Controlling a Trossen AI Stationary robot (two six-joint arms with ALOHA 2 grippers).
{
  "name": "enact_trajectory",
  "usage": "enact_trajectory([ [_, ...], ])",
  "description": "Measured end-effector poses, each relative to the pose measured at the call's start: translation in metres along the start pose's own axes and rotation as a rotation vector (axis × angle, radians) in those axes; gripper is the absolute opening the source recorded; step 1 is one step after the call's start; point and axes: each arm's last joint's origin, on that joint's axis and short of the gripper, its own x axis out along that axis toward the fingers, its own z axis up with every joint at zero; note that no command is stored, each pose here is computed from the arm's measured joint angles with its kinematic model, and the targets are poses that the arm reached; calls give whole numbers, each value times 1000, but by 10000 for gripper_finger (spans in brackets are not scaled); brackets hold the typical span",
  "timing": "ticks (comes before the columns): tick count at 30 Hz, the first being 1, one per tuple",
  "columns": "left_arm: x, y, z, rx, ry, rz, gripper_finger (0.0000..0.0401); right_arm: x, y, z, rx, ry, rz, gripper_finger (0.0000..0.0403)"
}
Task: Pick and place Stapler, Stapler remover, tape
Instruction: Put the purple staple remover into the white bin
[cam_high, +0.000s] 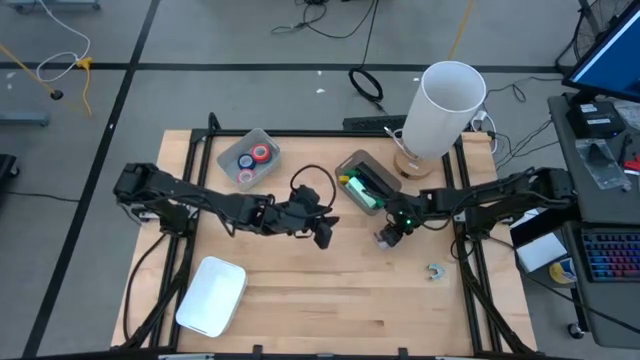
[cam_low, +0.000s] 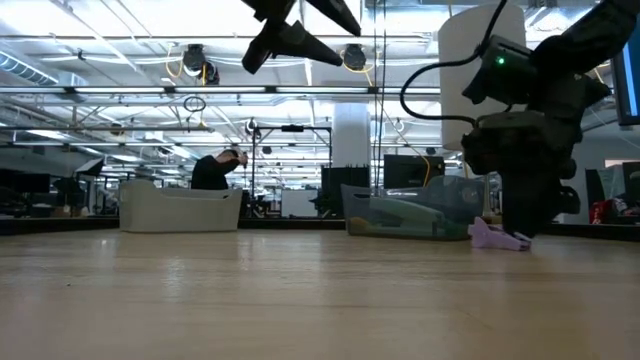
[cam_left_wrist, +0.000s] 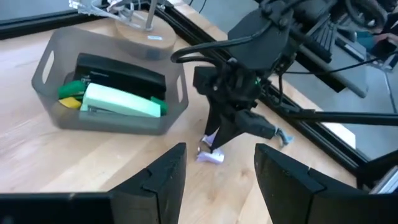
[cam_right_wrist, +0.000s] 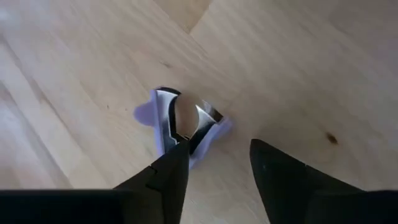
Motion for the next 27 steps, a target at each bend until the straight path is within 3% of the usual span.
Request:
enact_trajectory([
  [10, -1, 0, 0, -1, -1, -4, 188, 2, 0, 2, 6, -57, 15, 96],
  [18, -1, -1, 0, 4, 4, -10, 188, 2, -1, 3, -18, -97, -17, 11],
  [27, -5, -8, -6, 14, 39, -55, 188, 1, -1, 3, -30, -94, -19, 2],
])
